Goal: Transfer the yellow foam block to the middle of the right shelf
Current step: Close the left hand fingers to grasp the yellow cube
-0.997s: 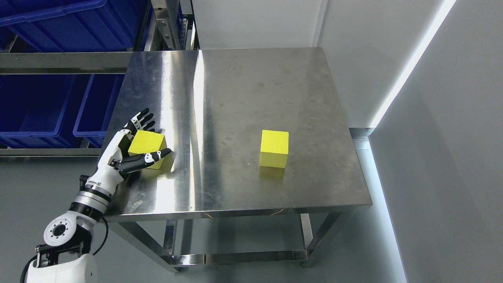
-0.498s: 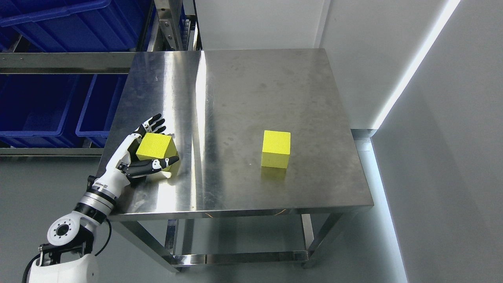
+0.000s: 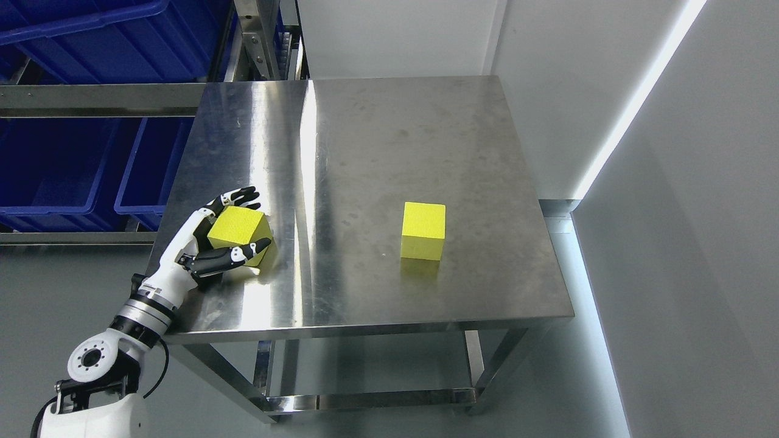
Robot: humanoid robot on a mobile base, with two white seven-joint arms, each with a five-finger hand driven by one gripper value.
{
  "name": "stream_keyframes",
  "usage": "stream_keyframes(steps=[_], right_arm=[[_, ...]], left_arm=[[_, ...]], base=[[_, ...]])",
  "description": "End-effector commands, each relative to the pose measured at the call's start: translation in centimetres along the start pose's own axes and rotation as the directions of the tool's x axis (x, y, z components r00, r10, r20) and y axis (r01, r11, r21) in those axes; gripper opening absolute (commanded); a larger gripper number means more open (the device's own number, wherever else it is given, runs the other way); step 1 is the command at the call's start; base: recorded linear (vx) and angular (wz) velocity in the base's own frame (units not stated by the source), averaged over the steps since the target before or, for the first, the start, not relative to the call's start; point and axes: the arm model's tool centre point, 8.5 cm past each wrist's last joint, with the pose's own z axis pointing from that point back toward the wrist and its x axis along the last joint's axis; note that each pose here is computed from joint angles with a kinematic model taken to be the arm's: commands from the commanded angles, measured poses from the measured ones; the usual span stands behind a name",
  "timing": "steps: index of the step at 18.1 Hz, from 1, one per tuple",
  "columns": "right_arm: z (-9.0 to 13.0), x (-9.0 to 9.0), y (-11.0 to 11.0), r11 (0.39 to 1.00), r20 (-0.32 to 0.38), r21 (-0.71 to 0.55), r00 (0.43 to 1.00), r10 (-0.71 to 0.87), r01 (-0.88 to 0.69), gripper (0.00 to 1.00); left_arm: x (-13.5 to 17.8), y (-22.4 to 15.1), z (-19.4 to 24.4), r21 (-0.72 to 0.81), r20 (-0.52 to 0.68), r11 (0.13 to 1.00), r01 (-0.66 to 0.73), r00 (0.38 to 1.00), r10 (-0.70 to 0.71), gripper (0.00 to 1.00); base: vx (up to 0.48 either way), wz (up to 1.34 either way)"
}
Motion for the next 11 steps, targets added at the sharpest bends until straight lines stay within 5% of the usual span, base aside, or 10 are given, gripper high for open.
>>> stream_keyframes(steps=[1, 4, 11], right_arm=[[-0.02, 0.61, -1.14, 1.0, 0.018, -0.018, 1.0, -0.004, 0.004, 1.0], [-0.02, 0.61, -1.14, 1.0, 0.018, -0.018, 1.0, -0.004, 0.004, 1.0], [-0.02, 0.61, -1.14, 1.0, 0.018, -0.018, 1.0, -0.003, 0.003, 1.0]], left_arm=[[-0.43, 2.15, 1.43, 0.083, 0.009, 0.996, -0.01, 1.0, 0.01, 0.44], [-0.14, 2.47, 1.78, 0.111, 0.056, 0.994, -0.005, 0.998, -0.001, 0.11], [0.45, 1.78, 1.24, 0.114, 0.121, 0.993, -0.01, 0.993, -0.003, 0.01]], base=[[-0.002, -0.03], [-0.004, -0.05], [-0.006, -0.04]])
